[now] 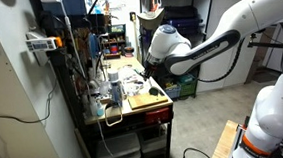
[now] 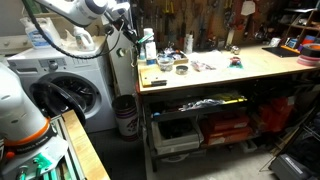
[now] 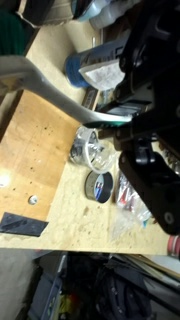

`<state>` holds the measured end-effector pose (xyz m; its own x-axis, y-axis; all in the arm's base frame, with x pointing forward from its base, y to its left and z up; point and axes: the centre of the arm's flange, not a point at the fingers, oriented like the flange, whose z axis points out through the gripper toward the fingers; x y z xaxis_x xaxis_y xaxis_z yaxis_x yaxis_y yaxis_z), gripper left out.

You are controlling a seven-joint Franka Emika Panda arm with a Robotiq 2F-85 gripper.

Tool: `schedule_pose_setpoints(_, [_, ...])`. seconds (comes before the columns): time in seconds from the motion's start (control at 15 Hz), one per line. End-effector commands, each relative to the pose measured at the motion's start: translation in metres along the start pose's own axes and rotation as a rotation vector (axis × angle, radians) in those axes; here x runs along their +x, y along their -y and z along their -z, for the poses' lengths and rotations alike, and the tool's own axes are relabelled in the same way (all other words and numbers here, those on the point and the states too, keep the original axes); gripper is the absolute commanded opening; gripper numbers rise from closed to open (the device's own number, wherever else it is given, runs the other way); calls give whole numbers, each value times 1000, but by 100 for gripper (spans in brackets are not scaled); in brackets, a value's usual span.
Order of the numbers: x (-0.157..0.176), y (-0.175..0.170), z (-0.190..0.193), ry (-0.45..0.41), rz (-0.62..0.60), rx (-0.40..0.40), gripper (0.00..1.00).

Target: Hang the cleaning brush on the wire

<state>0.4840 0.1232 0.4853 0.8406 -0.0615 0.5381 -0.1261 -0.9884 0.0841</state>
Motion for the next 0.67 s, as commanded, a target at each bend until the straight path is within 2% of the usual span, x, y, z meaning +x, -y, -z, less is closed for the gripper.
schedule_pose_setpoints(0.0, [-13,23,42,-141,134,49,4])
schedule_pose_setpoints(0.33, [-20,51,91,-341,277,172,4])
schedule_pose_setpoints(0.47, [-24,53,97,-344,287,212,4])
schedule_pose_setpoints(0.53, [-11,62,92,-332,262,183,16])
schedule_pose_setpoints(0.6, [-13,62,94,-337,272,193,16])
